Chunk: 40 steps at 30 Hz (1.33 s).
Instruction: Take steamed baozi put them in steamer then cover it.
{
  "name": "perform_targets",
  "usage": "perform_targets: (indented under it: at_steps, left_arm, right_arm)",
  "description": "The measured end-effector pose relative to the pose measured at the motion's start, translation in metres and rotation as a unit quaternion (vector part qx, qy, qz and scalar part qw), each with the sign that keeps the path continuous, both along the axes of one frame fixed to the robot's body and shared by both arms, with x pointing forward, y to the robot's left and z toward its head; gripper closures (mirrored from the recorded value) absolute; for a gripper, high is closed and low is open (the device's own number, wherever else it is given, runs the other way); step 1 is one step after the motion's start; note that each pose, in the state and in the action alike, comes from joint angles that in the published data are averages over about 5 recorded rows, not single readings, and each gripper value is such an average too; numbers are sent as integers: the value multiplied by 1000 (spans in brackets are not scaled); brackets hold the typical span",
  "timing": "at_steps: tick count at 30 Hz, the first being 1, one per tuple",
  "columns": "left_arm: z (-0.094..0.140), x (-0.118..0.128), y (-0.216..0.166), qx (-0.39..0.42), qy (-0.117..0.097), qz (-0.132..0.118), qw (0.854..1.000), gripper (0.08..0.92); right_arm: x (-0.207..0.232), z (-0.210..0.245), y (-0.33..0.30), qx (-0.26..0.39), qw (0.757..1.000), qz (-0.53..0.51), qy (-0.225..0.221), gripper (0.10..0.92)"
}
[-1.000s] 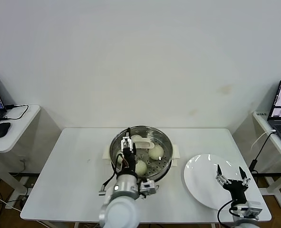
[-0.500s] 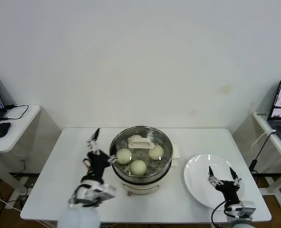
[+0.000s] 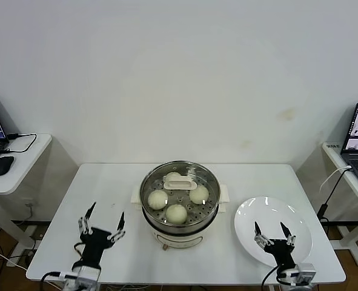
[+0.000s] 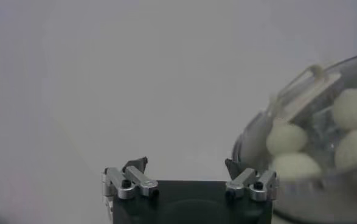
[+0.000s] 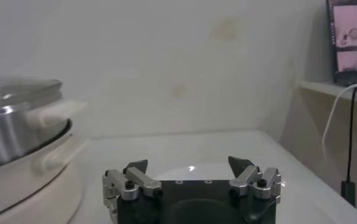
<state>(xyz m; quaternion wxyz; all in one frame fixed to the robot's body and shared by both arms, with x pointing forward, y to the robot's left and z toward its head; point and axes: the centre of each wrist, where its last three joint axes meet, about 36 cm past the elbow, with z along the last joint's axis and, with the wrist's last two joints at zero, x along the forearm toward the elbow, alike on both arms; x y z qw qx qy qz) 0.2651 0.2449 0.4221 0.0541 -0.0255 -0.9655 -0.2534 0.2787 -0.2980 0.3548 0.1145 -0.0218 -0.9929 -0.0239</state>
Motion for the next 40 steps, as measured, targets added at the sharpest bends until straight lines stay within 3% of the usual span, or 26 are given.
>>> perform_targets:
  at_steps: [6,13,24,40]
  left_arm:
    - [-15,-21,6,-39,43,12,998,177]
    - [-19,-39,8,-69,72,22,995,177]
    - [-12,-54,9,-91,98,38,990,177]
    - [-9,-64,10,-96,110,40,988,177]
  right_arm:
    - [-4,7,5,-10,1000,2,10,200]
    - [-8,14,7,-19,1000,3,20,200]
    - [-20,22,13,-20,999,15,39,200]
    - [-25,22,13,-37,997,47,48,200]
